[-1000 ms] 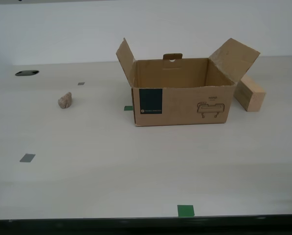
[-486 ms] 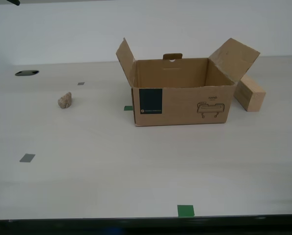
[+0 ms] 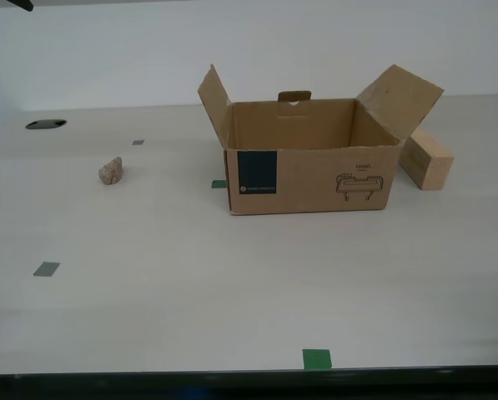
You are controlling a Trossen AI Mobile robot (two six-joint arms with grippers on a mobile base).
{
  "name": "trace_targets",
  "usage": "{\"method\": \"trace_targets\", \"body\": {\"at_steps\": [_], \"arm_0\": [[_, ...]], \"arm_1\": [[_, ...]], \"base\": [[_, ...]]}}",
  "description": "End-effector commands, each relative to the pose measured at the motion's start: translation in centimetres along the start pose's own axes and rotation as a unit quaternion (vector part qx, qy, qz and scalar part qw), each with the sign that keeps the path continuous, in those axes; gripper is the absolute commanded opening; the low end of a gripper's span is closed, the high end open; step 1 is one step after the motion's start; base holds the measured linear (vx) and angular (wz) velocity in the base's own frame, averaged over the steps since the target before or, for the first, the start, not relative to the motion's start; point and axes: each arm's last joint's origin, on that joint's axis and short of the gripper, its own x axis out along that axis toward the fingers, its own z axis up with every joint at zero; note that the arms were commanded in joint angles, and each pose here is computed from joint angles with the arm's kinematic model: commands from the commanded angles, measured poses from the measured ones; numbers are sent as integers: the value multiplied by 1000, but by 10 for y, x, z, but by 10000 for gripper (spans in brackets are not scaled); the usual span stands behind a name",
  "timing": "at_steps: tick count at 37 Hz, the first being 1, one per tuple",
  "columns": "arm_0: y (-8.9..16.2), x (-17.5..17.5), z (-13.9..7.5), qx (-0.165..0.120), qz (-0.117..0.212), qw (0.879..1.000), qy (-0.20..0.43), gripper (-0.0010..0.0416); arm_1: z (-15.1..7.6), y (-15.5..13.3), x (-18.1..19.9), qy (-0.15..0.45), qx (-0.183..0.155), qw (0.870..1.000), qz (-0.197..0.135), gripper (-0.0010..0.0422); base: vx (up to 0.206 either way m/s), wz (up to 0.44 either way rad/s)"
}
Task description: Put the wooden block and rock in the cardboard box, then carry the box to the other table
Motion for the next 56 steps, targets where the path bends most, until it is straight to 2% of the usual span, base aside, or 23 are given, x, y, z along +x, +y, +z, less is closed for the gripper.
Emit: {"method": "trace_targets", "body": {"at_steps": [1, 9, 15, 32, 34, 38, 40, 56], "arm_0": [[-6, 15, 6, 9, -9, 1000, 16, 355], [-23, 50, 18, 32, -22, 997, 59, 355], [-26, 79, 24, 13, -23, 995, 93, 355], [-30, 160, 33, 1, -18, 986, 163, 355], [-30, 169, 33, 2, -4, 985, 172, 353], [-29, 183, 33, -1, 66, 981, 180, 349], [-29, 186, 35, 3, 86, 981, 175, 346], [-37, 192, 37, -10, 86, 983, 162, 325]], "arm_1": [[0, 0, 0, 1, 4, 1000, -2, 389], [0, 0, 1, 2, 4, 1000, -2, 389], [0, 0, 1, 2, 4, 1000, -2, 389], [-2, 0, 1, 8, 2, 1000, -1, 389], [-2, 0, 1, 10, 2, 1000, -1, 389], [-2, 0, 1, 12, 1, 1000, 0, 389], [-2, 0, 1, 12, 0, 1000, 0, 389], [-3, 1, 1, 13, -6, 1000, 5, 389]], "base": [[0, 0], [0, 0], [0, 0], [0, 0], [0, 0], [0, 0], [0, 0], [0, 0]]}}
